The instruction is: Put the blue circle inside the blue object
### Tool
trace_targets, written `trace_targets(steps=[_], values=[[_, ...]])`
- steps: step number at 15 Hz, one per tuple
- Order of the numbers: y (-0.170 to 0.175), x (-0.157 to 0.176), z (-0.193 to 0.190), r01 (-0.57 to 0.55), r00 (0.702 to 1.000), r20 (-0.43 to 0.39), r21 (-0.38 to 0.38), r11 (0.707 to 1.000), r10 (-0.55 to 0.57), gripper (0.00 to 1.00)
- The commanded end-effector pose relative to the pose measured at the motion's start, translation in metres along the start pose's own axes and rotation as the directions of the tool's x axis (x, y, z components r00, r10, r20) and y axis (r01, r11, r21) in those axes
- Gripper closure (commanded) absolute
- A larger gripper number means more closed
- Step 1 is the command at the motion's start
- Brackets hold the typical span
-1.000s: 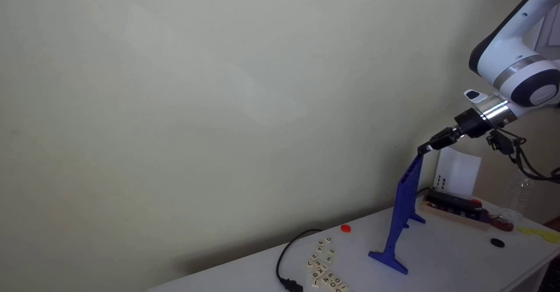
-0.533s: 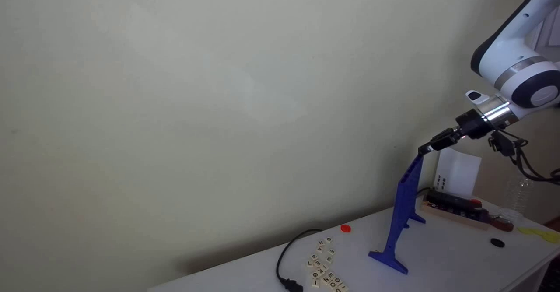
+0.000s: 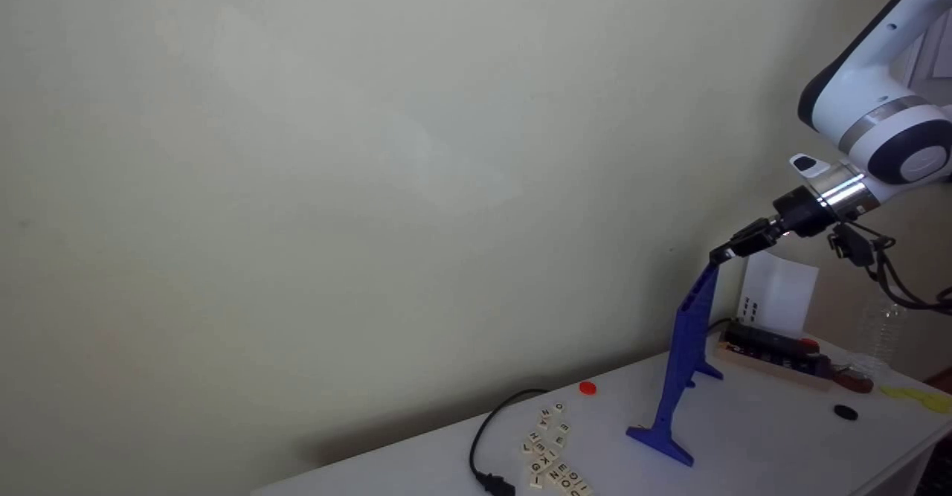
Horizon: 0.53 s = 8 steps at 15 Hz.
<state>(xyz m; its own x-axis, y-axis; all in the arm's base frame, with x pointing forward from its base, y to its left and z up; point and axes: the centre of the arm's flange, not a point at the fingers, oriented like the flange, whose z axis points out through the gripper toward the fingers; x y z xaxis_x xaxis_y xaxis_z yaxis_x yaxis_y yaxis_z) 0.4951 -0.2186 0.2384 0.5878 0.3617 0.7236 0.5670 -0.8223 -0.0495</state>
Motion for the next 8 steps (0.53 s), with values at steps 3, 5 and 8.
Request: trace_targets(steps=[3,5,8], values=[[-0.0080,-0.0022,0.0018,0.023,0.999,0.034,-0.005,1.000,-0.023,0.91],[-0.0084,-0.0025,0.0015,0.026,0.999,0.038,-0.006,1.000,-0.025,0.91],[-0.0097,-0.0032,0.0010,0.027,0.999,0.042,-0.005,1.000,-0.027,0.91]])
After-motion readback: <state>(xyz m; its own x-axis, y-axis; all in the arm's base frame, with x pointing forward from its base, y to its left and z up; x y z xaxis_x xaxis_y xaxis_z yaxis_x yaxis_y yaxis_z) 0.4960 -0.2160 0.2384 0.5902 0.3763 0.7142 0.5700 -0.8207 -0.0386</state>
